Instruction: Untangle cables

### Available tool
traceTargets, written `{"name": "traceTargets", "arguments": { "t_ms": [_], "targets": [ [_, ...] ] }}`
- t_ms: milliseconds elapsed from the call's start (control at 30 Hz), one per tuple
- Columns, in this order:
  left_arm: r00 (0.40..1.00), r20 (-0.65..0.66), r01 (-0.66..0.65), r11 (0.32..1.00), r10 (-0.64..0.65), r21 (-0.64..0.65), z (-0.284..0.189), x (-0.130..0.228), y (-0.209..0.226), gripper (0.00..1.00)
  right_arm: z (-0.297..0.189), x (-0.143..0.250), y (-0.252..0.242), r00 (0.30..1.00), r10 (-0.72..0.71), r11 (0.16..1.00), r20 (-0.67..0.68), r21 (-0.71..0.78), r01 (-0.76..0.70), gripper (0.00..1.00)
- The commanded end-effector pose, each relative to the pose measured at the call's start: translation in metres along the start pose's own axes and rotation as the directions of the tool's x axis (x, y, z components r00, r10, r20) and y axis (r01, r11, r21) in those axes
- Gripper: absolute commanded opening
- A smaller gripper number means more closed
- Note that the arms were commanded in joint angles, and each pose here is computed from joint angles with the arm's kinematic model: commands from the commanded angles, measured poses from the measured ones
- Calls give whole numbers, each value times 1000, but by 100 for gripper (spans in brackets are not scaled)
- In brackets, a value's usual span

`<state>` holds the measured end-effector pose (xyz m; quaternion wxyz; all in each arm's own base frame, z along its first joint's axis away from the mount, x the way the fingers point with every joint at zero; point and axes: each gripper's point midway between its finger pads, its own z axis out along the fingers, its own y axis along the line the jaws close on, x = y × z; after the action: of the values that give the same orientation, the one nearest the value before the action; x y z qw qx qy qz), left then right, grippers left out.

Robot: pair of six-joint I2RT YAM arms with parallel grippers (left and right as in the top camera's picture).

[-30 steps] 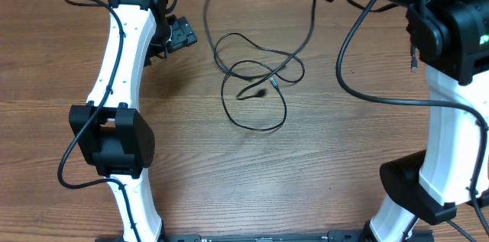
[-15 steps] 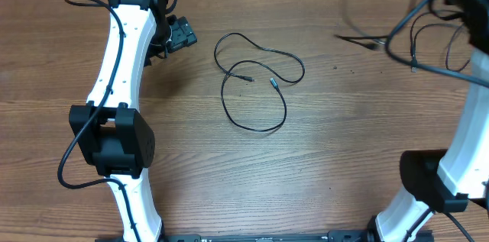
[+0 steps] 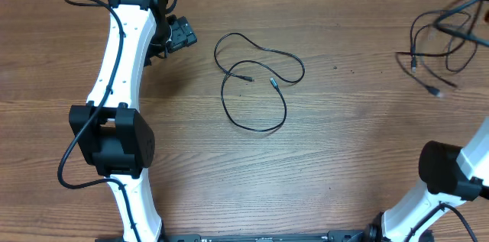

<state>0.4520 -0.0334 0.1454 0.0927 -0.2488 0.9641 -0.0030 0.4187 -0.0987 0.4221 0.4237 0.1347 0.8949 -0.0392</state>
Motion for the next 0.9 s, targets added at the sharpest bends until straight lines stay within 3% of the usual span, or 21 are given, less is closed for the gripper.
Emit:
{"name": "traceTargets", "arguments": {
  "t_ms": [0, 133, 467, 867],
  "targets": [
    [1000, 27, -11, 1000, 11, 2, -5, -7, 0, 100, 35, 11, 15, 997, 9, 997, -75, -82, -15, 4],
    [1000, 27, -11, 1000, 11, 3, -5, -7, 0, 100, 68, 22, 5, 991, 17, 999, -135, -44, -24, 4],
    [1000, 27, -12, 1000, 11, 2, -5, -7, 0, 100, 129, 67, -127, 945, 228, 952, -236, 257, -165, 4],
    [1000, 27, -12, 1000, 11, 2, -5, -7, 0, 100, 154, 106, -238, 889, 423, 884, -173, 297, -362, 4]
  ]
}}
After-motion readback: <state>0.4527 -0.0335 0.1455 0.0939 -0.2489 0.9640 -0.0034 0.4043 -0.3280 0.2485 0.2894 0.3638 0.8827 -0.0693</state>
